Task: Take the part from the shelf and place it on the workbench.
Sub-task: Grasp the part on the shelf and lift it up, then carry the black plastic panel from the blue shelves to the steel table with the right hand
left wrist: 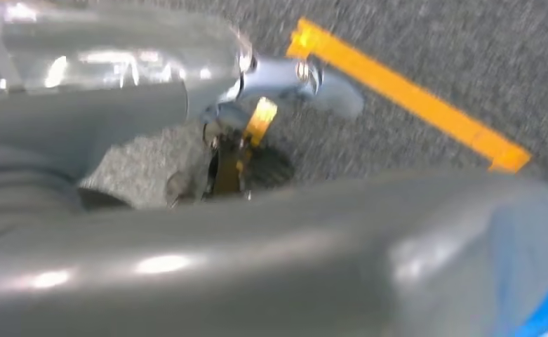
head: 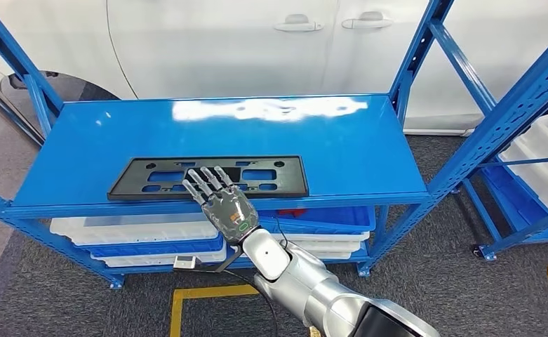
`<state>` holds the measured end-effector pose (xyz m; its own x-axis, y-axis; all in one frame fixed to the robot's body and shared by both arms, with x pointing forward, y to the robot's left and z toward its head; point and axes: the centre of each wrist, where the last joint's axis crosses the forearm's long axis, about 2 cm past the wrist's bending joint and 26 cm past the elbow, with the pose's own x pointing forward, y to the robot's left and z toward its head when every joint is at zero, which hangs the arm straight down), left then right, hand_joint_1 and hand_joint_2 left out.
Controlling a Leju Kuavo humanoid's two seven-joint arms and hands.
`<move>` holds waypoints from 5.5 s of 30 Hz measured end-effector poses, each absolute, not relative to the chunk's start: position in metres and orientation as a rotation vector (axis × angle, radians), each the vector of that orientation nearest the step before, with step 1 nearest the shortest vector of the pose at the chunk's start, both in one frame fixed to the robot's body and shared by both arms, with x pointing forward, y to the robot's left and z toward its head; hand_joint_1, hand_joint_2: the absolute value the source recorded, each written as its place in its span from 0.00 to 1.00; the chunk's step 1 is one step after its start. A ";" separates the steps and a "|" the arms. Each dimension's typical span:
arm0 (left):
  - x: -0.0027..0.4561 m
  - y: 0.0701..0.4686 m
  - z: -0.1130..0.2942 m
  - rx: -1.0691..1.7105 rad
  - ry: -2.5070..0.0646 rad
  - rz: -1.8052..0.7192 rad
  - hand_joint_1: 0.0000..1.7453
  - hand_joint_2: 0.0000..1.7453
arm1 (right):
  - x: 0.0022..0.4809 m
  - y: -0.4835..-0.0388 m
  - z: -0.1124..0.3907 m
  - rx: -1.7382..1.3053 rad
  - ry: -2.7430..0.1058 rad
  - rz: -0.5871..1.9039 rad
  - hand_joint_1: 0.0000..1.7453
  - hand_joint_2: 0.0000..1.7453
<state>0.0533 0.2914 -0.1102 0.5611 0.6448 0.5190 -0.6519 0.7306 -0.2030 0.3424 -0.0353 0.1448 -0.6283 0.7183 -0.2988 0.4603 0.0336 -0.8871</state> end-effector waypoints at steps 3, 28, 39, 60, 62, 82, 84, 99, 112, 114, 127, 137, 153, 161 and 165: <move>0.054 0.291 -0.110 0.007 -0.609 0.765 0.00 0.00 | 0.343 -0.034 0.147 -1.227 -2.087 1.645 0.00 1.00; 0.052 0.297 -0.110 0.009 -0.627 0.792 0.00 0.00 | 0.340 -0.028 0.140 -1.251 -2.062 1.819 0.00 1.00; 0.053 0.296 -0.110 -0.007 -0.636 0.790 0.00 0.00 | 0.343 -0.030 0.137 -1.304 -2.018 1.898 0.00 1.00; 0.050 0.296 -0.110 -0.016 -0.639 0.789 0.00 0.00 | 0.342 -0.030 0.136 -1.318 -1.989 1.952 0.00 1.00; 0.050 0.295 -0.110 -0.020 -0.641 0.788 0.00 0.00 | 0.343 -0.030 0.136 -1.321 -1.971 1.958 0.06 1.00; 0.053 0.293 -0.110 -0.044 -0.684 0.819 0.00 0.00 | 0.345 -0.025 0.140 -1.267 -1.813 1.997 1.00 1.00; 0.053 0.292 -0.110 -0.051 -0.692 0.824 0.00 0.00 | 0.345 -0.025 0.141 -1.266 -1.815 1.992 1.00 1.00; 0.058 0.285 -0.109 -0.014 -0.756 0.775 0.00 1.00 | 0.349 -0.025 0.150 -1.199 -1.968 1.826 1.00 1.00; 0.054 0.299 -0.110 0.126 -0.828 0.773 0.00 1.00 | 0.347 -0.055 0.244 0.172 -2.450 0.444 1.00 1.00; 0.050 0.302 -0.111 0.174 -0.862 0.753 0.00 1.00 | 0.336 -0.077 0.259 0.426 -2.487 0.246 1.00 1.00; 0.055 0.315 -0.110 0.130 -0.770 0.695 0.00 1.00 | 0.247 -0.133 0.279 0.983 -2.724 0.410 1.00 1.00; 0.053 0.323 -0.110 0.176 -0.694 0.694 0.00 1.00 | 0.229 -0.133 0.285 0.810 -2.842 0.389 1.00 1.00; 0.056 0.321 -0.109 0.151 -0.688 0.676 0.00 1.00 | 0.231 -0.150 0.279 0.861 -2.797 0.521 1.00 1.00; 0.055 0.317 -0.110 0.142 -0.680 0.661 0.00 1.00 | 0.234 -0.159 0.274 0.846 -2.778 0.535 1.00 1.00; 0.055 0.316 -0.110 0.140 -0.670 0.659 0.00 1.00 | 0.233 -0.166 0.269 0.841 -2.754 0.543 1.00 1.00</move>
<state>0.0553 0.3162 -0.1095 0.5907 0.5212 0.6160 -0.6078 0.7895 -0.0852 0.2333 -0.1660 0.2690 -0.8149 -0.4944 0.3026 -0.5723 0.7692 -0.2843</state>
